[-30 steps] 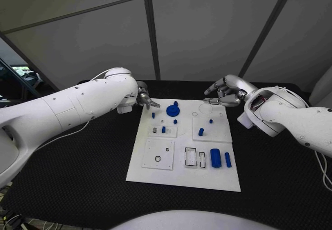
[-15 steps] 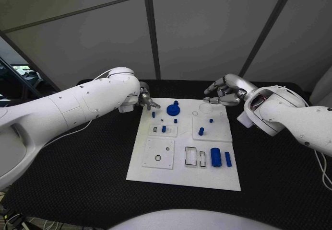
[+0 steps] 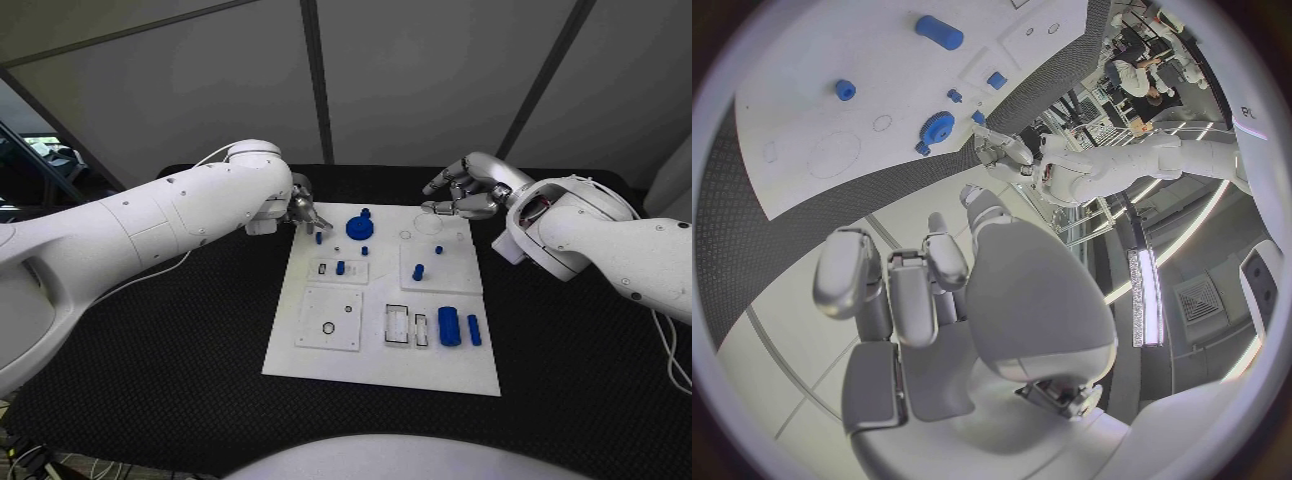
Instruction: Assemble the parts on the task board
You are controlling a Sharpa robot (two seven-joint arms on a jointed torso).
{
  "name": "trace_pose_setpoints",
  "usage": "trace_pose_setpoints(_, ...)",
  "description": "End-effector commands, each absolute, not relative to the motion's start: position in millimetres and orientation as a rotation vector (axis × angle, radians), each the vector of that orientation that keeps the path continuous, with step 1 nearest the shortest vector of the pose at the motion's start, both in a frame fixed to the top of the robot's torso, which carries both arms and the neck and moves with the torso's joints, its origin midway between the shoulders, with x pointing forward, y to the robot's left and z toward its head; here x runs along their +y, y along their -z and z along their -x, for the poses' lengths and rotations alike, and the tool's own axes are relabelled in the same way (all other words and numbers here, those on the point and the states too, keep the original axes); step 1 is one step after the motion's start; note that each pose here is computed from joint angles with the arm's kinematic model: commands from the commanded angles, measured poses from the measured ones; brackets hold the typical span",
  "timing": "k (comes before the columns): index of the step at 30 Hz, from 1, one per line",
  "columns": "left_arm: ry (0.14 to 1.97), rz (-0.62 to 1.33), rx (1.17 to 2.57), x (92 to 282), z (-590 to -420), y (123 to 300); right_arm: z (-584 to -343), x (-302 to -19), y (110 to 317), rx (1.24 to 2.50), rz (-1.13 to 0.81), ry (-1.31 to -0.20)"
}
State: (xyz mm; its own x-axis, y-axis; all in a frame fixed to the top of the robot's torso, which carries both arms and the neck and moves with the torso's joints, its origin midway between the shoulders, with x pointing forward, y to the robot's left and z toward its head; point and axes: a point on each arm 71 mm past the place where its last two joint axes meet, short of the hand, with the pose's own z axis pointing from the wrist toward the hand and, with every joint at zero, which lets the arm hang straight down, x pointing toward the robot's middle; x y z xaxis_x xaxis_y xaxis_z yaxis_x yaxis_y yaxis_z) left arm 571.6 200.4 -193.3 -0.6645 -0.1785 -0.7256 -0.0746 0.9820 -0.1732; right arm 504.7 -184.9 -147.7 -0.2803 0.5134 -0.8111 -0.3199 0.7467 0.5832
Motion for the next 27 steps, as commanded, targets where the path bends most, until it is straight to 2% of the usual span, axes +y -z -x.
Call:
trace_pose_setpoints(1, 0.164, 0.142, 2.32, 198.8, -570.4, 193.8, -504.7, -183.7, 146.5, 1.67, -0.148, -0.821)
trace_pose_setpoints(27, 0.237, 0.144, 2.358, 196.7, -567.6, 195.7, -505.4, -181.9, 146.7, 1.667, -0.145, -0.826)
